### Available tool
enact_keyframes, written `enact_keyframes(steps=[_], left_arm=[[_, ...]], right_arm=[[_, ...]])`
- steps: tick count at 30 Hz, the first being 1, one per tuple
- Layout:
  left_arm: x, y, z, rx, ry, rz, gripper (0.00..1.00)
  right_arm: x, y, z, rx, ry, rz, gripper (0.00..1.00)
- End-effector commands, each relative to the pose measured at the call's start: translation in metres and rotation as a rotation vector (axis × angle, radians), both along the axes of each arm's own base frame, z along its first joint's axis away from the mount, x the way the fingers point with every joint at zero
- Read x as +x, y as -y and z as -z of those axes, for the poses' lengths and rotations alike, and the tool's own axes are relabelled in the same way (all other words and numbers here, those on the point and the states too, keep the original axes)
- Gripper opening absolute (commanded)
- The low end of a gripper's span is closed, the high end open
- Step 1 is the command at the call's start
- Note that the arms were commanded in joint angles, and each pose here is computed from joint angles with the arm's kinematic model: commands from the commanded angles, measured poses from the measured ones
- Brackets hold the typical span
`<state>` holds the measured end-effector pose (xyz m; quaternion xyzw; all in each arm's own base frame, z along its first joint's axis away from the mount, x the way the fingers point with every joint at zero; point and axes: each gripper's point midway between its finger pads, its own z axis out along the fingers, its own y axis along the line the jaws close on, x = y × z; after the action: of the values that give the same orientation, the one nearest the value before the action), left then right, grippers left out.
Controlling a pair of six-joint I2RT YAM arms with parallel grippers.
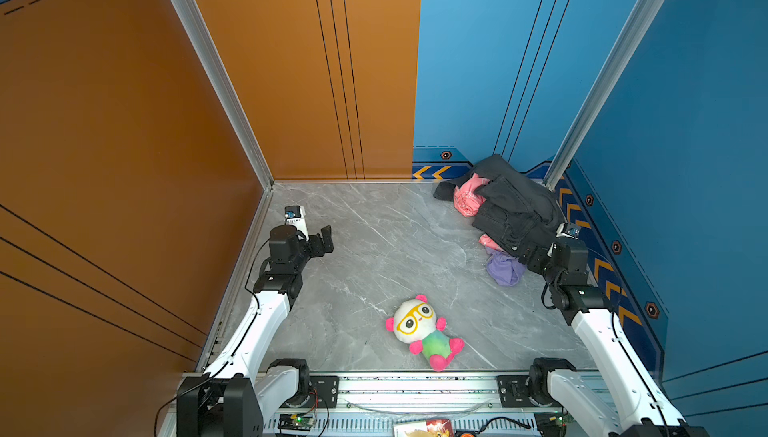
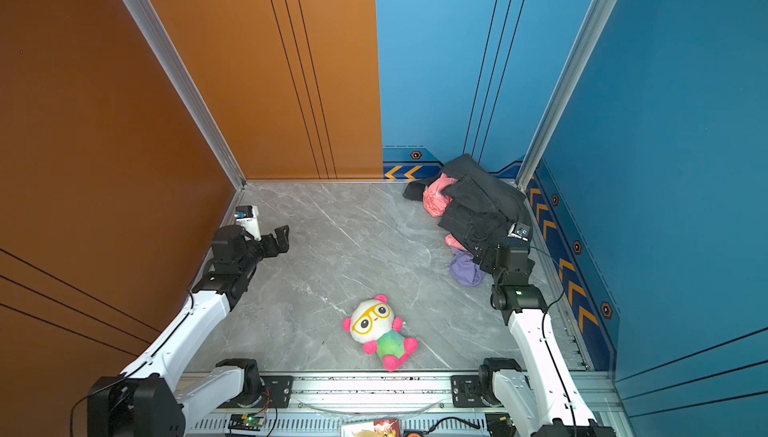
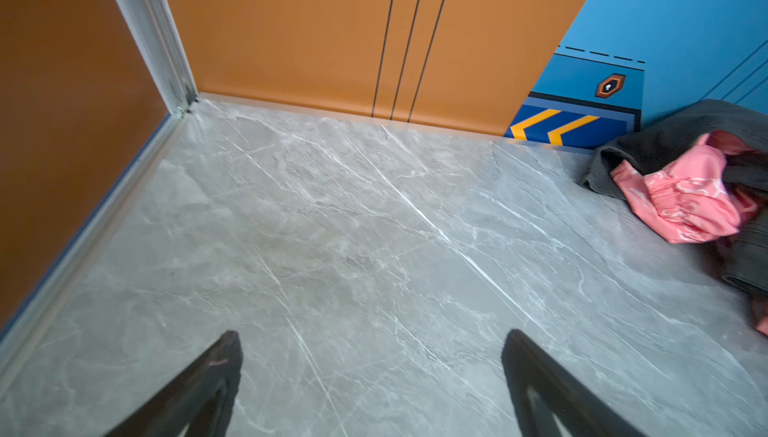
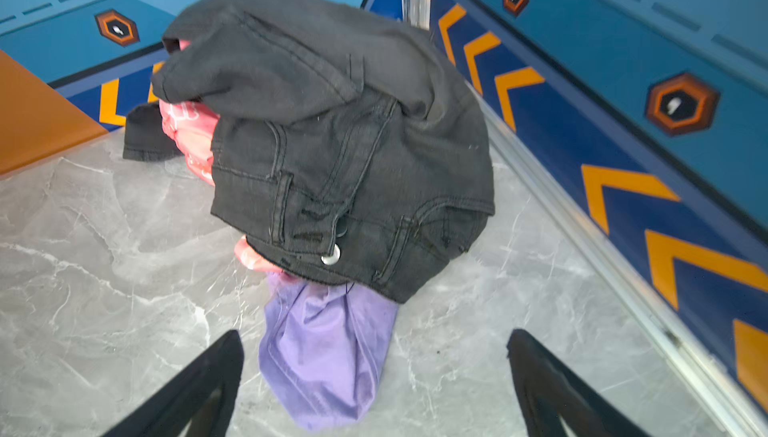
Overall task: Pick out a specific cloth from the pile
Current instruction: 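Lower the right gripper to the lavender shirt under the black jeans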
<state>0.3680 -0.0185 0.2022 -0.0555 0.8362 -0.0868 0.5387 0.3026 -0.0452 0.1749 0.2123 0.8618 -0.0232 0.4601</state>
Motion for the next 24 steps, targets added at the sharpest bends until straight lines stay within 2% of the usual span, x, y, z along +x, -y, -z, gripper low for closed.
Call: enact_keyframes(steps=[1, 7, 13, 21, 24], left_arm=[[-0.002, 0.035, 0.001, -0.11, -0.041, 0.114, 0.98], [-0.008, 0.068, 0.013, -0.108, -0.08, 0.192, 0.98], [-0.014, 0.098, 0.023, -0.113, -0.116, 0.265, 0.98], [-0.014, 0.113, 0.028, -0.133, -0.142, 0.306, 0.98], [-0.014, 0.114, 0.028, -0.127, -0.139, 0.316, 0.98]], right_arm=[[-0.012, -0.01, 0.04, 0.123, -0.116, 0.031, 0.98], [-0.017, -0.013, 0.073, 0.182, -0.224, 0.08, 0.91], [-0.012, -0.018, 0.094, 0.224, -0.289, 0.097, 0.78], [-0.002, -0.022, 0.116, 0.283, -0.351, 0.137, 0.54], [0.006, -0.024, 0.121, 0.306, -0.352, 0.142, 0.51]])
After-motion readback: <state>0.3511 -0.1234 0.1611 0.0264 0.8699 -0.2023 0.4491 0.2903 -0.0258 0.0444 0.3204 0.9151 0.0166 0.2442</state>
